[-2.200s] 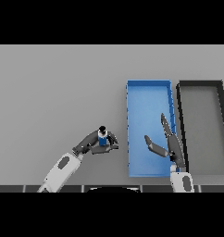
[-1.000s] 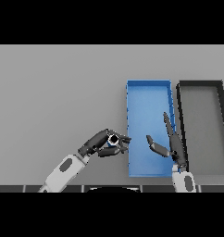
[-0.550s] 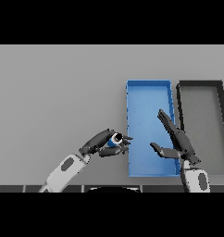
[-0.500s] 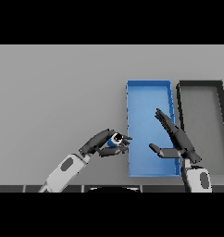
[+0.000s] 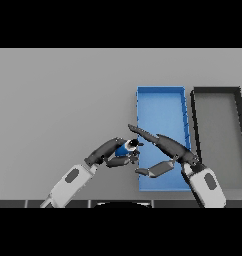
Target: Pick up the blue pipe and place it into the blue bin.
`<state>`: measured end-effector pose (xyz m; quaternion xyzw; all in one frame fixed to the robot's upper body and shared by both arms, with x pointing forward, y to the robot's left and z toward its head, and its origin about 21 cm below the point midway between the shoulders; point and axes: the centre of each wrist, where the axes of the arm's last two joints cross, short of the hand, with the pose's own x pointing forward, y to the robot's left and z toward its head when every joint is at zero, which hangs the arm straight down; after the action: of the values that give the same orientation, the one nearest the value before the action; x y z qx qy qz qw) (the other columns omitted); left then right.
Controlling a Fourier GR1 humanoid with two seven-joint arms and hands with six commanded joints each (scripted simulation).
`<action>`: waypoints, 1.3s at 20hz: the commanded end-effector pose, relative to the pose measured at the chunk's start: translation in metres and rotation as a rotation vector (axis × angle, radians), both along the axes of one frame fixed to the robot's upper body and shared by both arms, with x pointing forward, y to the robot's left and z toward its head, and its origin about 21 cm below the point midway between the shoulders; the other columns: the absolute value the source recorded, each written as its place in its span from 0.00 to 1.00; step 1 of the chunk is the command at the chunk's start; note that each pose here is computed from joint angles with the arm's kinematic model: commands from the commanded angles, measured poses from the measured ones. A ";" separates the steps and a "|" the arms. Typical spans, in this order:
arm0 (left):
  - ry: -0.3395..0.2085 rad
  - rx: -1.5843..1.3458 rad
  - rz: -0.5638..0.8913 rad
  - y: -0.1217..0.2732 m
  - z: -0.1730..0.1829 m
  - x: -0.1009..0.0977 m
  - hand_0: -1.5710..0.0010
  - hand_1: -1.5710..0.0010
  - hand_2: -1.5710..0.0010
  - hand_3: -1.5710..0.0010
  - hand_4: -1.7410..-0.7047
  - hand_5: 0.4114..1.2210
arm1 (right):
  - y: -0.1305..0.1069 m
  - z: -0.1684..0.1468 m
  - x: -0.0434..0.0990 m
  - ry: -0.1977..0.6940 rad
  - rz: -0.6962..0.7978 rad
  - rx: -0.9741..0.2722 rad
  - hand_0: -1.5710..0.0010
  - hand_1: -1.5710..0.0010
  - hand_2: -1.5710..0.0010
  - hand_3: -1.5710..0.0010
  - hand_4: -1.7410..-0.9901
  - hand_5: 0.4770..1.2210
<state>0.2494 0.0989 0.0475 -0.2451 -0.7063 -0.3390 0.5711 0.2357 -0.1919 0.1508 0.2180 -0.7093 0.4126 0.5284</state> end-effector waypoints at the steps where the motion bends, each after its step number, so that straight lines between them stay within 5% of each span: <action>1: -0.006 -0.008 -0.010 -0.001 -0.001 -0.003 0.00 0.00 0.00 0.05 0.00 1.00 | 0.006 0.001 0.001 0.006 0.019 -0.004 1.00 1.00 1.00 1.00 0.62 0.07; 10: -0.030 -0.015 -0.045 0.001 -0.004 -0.003 0.00 0.00 0.00 0.02 0.00 1.00 | 0.062 0.011 0.023 0.012 0.165 -0.050 1.00 1.00 1.00 1.00 0.70 0.04; 12: -0.003 -0.031 -0.051 0.002 -0.005 -0.002 0.00 0.00 0.00 0.06 0.00 1.00 | 0.071 0.014 0.027 0.008 0.199 -0.059 0.97 0.95 0.93 0.97 0.66 0.04; 14: -0.038 0.100 -0.046 0.008 -0.001 0.002 0.25 0.31 0.32 0.34 0.06 1.00 | 0.081 0.018 0.037 0.016 0.215 -0.099 0.78 0.76 0.76 0.81 0.54 0.04; 15: -0.025 0.163 -0.064 0.010 0.000 0.001 0.37 0.44 0.46 0.48 0.18 1.00 | 0.086 0.019 0.036 0.020 0.234 -0.114 0.66 0.66 0.66 0.72 0.51 0.04; 16: -0.010 0.196 -0.056 0.009 0.000 -0.001 0.48 0.55 0.57 0.58 0.25 1.00 | 0.086 0.018 0.038 0.012 0.252 -0.113 0.54 0.55 0.53 0.60 0.41 0.06; 17: -0.025 0.165 -0.047 0.006 -0.001 -0.001 0.51 0.55 0.56 0.63 0.20 1.00 | 0.089 0.015 0.037 0.024 0.276 -0.098 0.43 0.44 0.42 0.51 0.34 0.10; 19: -0.041 0.102 -0.023 0.002 0.002 0.002 0.32 0.35 0.38 0.40 0.13 1.00 | 0.094 0.017 0.037 0.069 0.309 -0.079 0.28 0.28 0.27 0.39 0.24 0.25; 21: -0.027 0.032 -0.025 0.005 -0.001 -0.002 0.21 0.23 0.29 0.26 0.08 1.00 | 0.094 0.009 0.038 0.122 0.320 -0.056 0.18 0.18 0.17 0.25 0.33 0.47; 26: -0.007 -0.030 -0.032 0.003 0.001 0.001 0.07 0.07 0.13 0.08 0.03 1.00 | 0.096 0.010 0.032 0.001 0.318 -0.057 0.06 0.06 0.06 0.08 0.38 0.83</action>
<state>0.2503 0.1020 0.0485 -0.2662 -0.7106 -0.3378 0.5569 0.2681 -0.0962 0.1612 0.3131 -0.6541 0.5101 0.4626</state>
